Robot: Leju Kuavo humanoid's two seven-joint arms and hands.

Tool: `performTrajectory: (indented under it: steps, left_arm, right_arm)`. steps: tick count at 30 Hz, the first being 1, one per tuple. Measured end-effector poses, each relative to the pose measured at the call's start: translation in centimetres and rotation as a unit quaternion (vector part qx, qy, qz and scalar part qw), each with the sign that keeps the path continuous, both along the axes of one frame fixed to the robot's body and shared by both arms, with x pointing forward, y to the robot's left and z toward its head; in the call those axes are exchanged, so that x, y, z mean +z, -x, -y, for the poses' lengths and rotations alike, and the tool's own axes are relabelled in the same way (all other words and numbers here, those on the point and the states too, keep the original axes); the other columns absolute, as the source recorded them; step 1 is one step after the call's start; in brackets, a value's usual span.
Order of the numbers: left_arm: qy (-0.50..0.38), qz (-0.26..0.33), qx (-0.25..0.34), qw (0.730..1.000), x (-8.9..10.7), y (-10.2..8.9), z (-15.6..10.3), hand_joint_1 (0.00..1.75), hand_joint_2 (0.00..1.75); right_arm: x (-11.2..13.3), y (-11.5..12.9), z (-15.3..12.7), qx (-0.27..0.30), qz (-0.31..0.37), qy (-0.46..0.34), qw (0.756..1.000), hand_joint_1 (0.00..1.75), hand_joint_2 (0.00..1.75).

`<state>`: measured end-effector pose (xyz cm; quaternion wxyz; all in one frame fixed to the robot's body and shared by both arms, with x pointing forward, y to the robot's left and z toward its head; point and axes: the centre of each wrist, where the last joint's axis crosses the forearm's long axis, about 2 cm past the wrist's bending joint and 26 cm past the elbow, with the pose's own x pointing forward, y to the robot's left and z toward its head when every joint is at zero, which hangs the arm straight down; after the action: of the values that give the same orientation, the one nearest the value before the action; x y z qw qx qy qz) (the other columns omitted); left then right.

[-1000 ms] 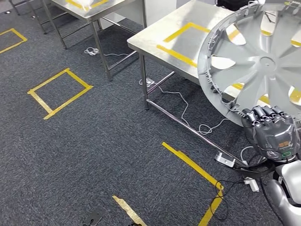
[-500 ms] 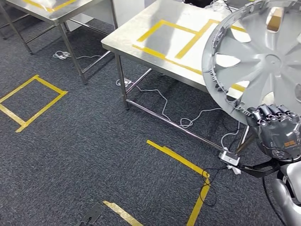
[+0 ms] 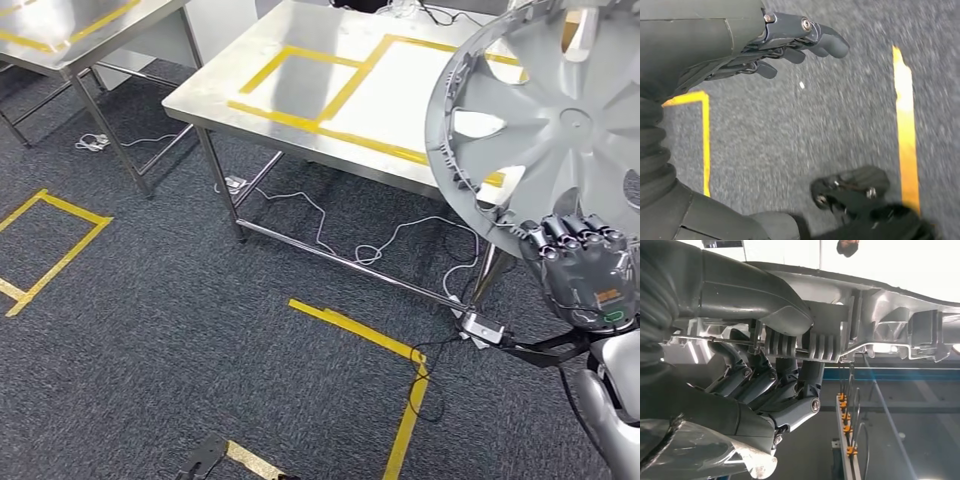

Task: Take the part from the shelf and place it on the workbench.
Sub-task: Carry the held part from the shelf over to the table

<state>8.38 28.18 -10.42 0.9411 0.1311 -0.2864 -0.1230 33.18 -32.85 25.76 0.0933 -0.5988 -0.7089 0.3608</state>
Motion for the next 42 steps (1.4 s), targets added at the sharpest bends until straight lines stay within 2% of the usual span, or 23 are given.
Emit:
performTrajectory:
  steps: [42]
  left_arm:
    - [-0.016,-0.001,0.001,1.0,0.0,0.0,-0.74,0.0,1.75]
  right_arm:
    - [0.51,-0.43,0.1,-0.001,0.005,0.003,1.0,1.75,1.75]
